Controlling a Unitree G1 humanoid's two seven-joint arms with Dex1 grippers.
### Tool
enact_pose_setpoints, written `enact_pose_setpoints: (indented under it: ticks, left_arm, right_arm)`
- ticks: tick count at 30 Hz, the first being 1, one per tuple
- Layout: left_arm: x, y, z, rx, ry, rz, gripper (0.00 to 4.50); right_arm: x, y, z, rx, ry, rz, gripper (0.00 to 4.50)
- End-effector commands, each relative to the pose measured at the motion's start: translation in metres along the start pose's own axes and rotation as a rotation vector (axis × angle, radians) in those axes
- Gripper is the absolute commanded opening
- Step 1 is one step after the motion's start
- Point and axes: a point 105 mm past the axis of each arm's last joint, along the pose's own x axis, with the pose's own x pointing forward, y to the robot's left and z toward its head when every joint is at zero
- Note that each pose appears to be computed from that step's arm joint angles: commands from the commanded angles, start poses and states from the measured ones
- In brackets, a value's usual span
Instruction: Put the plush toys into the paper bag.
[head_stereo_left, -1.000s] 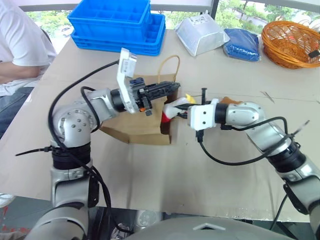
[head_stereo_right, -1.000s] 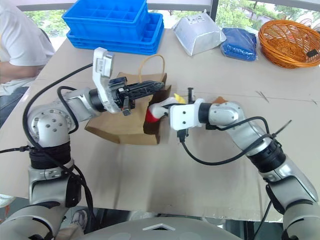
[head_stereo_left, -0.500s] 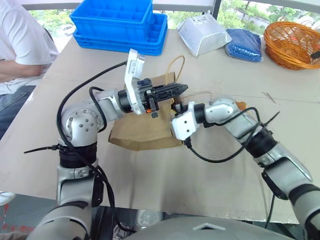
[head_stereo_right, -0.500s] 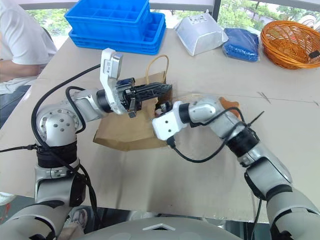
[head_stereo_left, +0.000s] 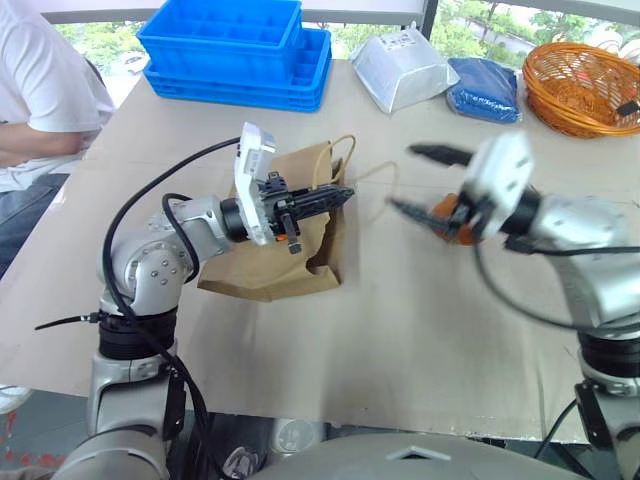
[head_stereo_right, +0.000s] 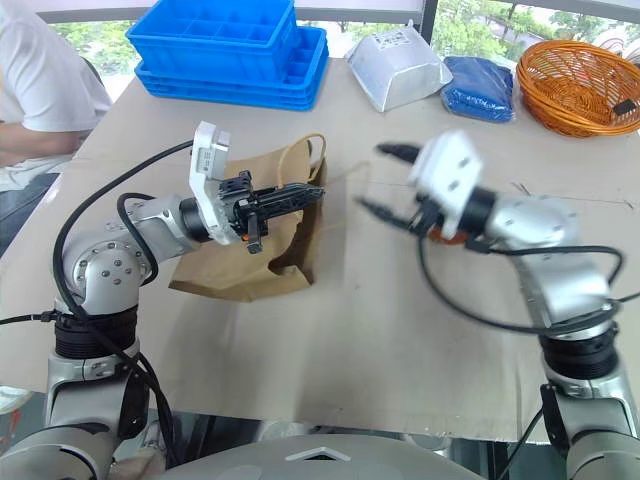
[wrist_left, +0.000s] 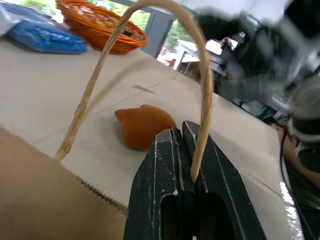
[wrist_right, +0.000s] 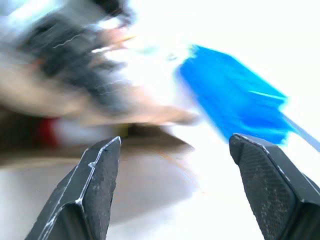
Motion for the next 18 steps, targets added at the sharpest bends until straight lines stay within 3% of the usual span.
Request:
enact_pose_setpoints:
  ticks: [1,5,9,12,16,17,18]
  left_arm:
    - [0.0,-0.008,0.003,0.071,-0.009,-0.017,0.0]
    - [0.002,-0.009,0.0,0.097,-0.005,-0.022,0.0]
    - [0.003,-0.012,0.005,0.112,-0.016,-0.022,0.0]
    - [0.001,-0.013,0.011,0.12,-0.03,-0.005,0.0]
    - [-0.003,-0.01,0.015,0.128,-0.043,0.023,0.0]
    - [-0.003,-0.01,0.015,0.131,-0.043,0.025,0.0]
    - [-0.003,-0.011,0.016,0.131,-0.059,0.022,0.0]
  right_arm:
    - [-0.023,-0.02,-0.053,0.005,0.284,-0.058,3.4]
    - [-0.026,-0.026,-0.113,0.138,0.501,-0.054,3.4]
    - [-0.024,-0.023,-0.147,0.23,0.606,-0.019,3.4]
    - [-0.028,-0.024,-0.151,0.205,0.637,0.003,2.13]
    - [-0.03,-0.029,-0.135,0.208,0.561,-0.024,0.37]
    - [-0.031,-0.029,-0.127,0.244,0.52,-0.036,0.04]
    - [-0.033,-0.029,-0.114,0.289,0.443,-0.047,0.04]
